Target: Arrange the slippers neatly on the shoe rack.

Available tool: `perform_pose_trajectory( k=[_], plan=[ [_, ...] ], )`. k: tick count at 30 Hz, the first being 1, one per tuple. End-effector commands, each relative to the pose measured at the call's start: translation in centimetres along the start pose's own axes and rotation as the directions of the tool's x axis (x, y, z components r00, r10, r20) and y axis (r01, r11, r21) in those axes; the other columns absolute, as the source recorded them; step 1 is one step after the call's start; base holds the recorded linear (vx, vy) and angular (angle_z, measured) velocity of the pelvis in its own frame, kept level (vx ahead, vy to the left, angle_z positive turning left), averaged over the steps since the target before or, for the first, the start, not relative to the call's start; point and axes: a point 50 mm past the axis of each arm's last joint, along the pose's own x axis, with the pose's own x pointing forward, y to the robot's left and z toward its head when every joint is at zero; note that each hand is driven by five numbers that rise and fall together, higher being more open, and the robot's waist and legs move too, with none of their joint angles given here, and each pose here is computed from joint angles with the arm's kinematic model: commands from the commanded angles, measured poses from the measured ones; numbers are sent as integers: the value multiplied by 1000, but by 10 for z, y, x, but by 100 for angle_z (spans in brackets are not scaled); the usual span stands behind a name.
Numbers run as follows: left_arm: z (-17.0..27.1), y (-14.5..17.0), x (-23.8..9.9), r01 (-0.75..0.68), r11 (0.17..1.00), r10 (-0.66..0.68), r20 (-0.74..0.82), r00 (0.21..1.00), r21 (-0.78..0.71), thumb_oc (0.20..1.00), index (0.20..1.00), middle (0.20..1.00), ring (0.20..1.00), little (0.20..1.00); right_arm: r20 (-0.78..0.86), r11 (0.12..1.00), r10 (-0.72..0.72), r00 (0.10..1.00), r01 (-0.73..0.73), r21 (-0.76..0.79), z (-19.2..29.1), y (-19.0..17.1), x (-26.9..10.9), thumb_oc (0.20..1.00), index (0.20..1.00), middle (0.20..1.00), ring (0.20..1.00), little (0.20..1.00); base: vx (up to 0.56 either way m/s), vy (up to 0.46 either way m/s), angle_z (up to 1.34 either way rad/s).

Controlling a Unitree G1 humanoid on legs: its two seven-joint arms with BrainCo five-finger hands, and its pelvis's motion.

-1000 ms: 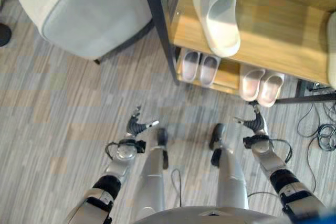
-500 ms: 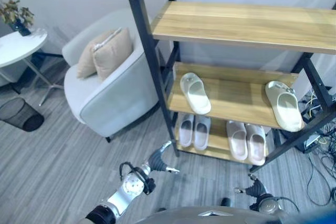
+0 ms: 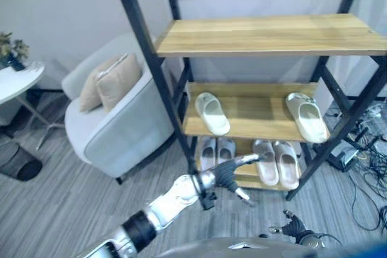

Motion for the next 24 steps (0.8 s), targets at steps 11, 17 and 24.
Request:
perform_pose_trajectory(
  k=[11, 17, 24],
  plan=[
    [10, 92, 33, -398, 796, 439, 18, 898, 455, 1000, 1000, 1000, 1000, 1000, 42, 996, -67, 997, 65, 60, 8, 0, -1, 1000, 1000, 1000, 1000, 1000, 32, -45, -23],
    [45, 168, 20, -551, 516, 625, 152, 766, 656, 1000, 1000, 1000, 1000, 1000, 46, 984, -158, 986, 153, 90, 0, -25, -3, 1000, 1000, 1000, 1000, 1000, 57, -12, -32],
    [58, 217, -8, -562, 281, 739, 198, 644, 778, 1000, 1000, 1000, 1000, 1000, 103, 983, -169, 980, 160, 94, 10, -23, -4, 1000, 1000, 1000, 1000, 1000, 11, -7, -9]
  ],
)
